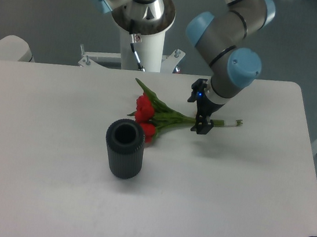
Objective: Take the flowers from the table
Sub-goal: 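Lower the gripper onto the tulip stems near the tie and close it, then lift the grasped tulip bouquet up off the table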
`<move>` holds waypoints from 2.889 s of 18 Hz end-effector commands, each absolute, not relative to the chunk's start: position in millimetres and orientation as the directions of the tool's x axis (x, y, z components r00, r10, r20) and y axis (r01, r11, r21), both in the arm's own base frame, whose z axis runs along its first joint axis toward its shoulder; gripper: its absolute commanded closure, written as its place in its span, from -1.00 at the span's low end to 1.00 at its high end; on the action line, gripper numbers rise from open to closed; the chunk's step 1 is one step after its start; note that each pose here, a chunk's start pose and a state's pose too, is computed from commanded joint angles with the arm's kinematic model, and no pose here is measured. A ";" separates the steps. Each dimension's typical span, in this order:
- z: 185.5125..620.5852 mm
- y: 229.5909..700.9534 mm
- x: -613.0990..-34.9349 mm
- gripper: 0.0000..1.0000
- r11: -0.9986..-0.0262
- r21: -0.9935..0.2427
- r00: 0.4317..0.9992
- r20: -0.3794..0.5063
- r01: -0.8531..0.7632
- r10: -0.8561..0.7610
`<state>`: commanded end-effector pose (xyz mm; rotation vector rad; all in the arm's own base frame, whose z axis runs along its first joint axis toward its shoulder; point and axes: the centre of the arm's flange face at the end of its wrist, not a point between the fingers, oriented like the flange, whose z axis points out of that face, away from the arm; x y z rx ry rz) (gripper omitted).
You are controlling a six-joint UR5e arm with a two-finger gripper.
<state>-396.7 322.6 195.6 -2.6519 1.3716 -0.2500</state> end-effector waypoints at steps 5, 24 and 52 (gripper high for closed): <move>183.6 317.3 -385.4 -1.00 -0.580 -0.215 0.574 0.098 -0.786 -0.813; 206.7 315.2 -406.1 1.00 -0.620 -0.187 0.629 0.016 -0.762 -0.777; 463.1 465.3 -463.6 1.00 -0.922 -0.086 0.926 -0.026 -0.378 -0.377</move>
